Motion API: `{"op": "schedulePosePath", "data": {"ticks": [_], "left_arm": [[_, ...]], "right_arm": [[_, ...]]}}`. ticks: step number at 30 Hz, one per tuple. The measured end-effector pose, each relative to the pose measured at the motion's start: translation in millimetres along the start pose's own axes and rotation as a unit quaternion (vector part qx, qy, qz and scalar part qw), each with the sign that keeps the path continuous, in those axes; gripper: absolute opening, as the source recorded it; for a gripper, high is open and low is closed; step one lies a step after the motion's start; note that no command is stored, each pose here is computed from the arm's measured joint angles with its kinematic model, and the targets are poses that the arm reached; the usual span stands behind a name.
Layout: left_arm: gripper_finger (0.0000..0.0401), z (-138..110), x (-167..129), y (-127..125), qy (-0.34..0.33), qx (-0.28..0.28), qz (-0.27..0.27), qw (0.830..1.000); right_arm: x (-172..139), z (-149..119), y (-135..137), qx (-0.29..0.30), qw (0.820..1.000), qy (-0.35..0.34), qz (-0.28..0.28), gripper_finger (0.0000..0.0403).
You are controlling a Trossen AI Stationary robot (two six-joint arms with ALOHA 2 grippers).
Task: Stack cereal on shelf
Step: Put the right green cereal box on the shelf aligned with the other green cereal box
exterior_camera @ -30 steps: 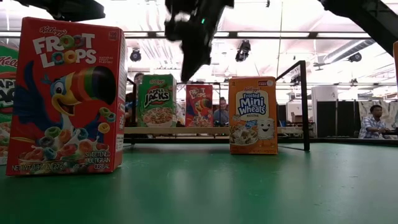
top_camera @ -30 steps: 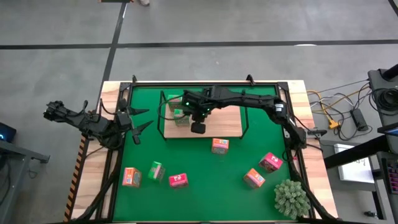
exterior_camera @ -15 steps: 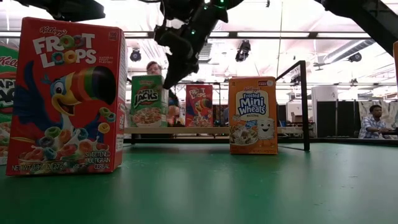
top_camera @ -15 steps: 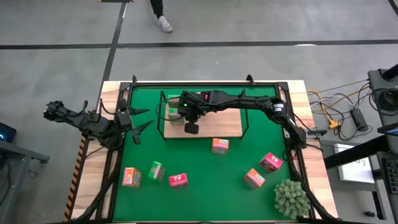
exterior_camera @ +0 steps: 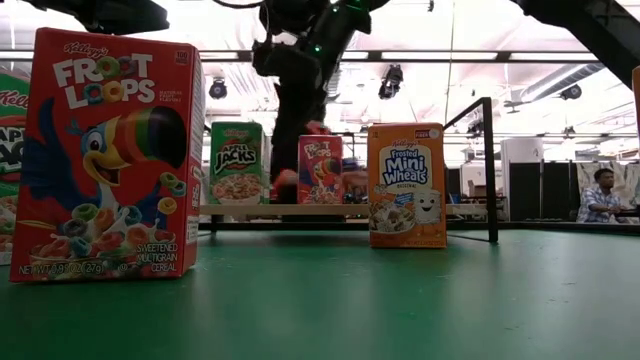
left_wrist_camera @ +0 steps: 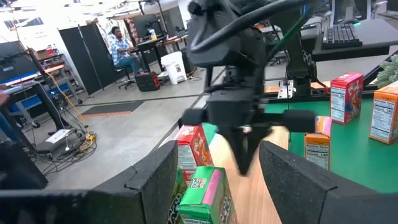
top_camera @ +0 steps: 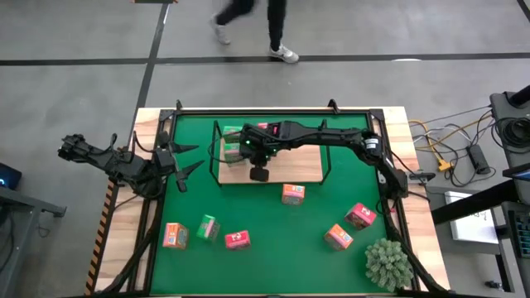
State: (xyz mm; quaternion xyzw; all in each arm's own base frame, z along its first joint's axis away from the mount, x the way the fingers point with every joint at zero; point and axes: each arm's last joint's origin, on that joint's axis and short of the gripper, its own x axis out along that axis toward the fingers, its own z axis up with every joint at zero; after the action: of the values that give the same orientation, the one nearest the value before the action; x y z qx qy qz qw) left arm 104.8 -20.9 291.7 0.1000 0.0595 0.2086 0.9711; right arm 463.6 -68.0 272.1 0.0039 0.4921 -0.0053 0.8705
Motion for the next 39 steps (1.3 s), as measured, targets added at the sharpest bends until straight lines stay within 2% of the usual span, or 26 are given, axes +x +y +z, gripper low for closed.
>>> {"op": "schedulePosePath", "data": {"ticks": [2, 7, 11, 15, 21, 26, 39], "left_arm": [[0.0210, 0, 0, 0, 0.000, 0.000, 0.000, 1.000], [0.0210, 0, 0, 0, 0.000, 0.000, 0.000, 1.000], [0.0210, 0, 0, 0, 0.000, 0.000, 0.000, 1.000], [0.0210, 0, 0, 0, 0.000, 0.000, 0.000, 1.000], [0.0210, 0, 0, 0, 0.000, 0.000, 0.000, 1.000], [0.0210, 0, 0, 0, 0.000, 0.000, 0.000, 1.000], [0.0210, 0, 0, 0, 0.000, 0.000, 0.000, 1.000]], "right_arm": [[4, 1, 7, -0.011, 1.000, -0.011, 0.006, 0.0012], [11, 5, 12, -0.025, 0.998, -0.034, -0.049, 0.0012], [11, 8, 11, -0.028, 0.997, -0.050, -0.052, 0.0012], [9, 1, 13, -0.031, 0.998, -0.016, -0.054, 0.0012], [5, 0, 0, -0.009, 0.992, -0.006, -0.129, 0.0012], [15, 1, -3, -0.011, 0.992, -0.020, -0.127, 0.0012], [15, 4, 4, -0.023, 0.992, -0.036, -0.121, 0.0012]]}}
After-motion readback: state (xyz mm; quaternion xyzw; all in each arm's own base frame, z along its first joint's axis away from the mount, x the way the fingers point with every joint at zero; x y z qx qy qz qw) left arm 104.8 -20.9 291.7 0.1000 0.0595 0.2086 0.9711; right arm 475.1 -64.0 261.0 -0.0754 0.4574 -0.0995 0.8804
